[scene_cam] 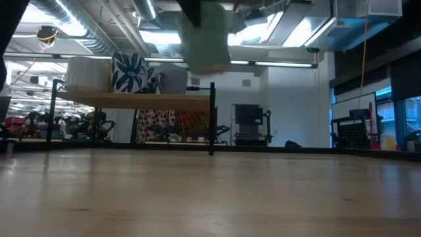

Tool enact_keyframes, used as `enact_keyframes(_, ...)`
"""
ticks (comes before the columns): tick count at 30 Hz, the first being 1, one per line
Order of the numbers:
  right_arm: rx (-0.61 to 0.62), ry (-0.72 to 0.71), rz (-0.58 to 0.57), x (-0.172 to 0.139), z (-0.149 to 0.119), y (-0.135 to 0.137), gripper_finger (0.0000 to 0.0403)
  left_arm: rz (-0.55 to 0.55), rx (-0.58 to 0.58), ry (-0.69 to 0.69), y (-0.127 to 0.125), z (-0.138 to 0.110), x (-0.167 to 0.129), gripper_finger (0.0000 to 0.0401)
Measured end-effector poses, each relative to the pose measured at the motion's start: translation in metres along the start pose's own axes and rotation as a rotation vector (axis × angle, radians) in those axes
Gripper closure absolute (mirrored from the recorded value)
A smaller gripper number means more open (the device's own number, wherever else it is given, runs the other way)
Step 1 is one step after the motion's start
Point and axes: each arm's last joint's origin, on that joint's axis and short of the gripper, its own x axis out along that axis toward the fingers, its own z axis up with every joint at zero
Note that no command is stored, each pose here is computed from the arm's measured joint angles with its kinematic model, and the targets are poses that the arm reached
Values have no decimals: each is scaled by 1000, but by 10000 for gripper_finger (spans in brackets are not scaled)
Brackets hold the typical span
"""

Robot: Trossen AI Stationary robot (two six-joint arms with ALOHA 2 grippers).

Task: Place coffee mugs
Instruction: Put the green cup on the shelf aligned with the other purple cup

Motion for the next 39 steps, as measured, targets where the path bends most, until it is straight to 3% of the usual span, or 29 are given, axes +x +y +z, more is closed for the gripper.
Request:
enact_keyframes(3,-1,0,0,0,0,0,375,111,-238,-16,29,-19,-35,383)
enact_keyframes(7,-1,3,-8,0,0,0,375,224,-529,-58,66,-39,-57,383)
enact_keyframes(9,-1,9,-16,0,0,-1,375,227,-631,-60,83,-46,-58,383)
enact_keyframes(12,1,10,-25,0,0,-1,375,240,-695,-16,106,-55,-52,383)
enact_keyframes(17,5,3,-31,0,1,-2,375,240,-652,50,132,-63,-38,383)
enact_keyframes(25,7,2,-33,0,1,-2,375,50,-432,150,153,-81,-20,383)
enact_keyframes(39,7,2,-33,0,1,-2,375,39,-403,209,178,-103,-14,383)
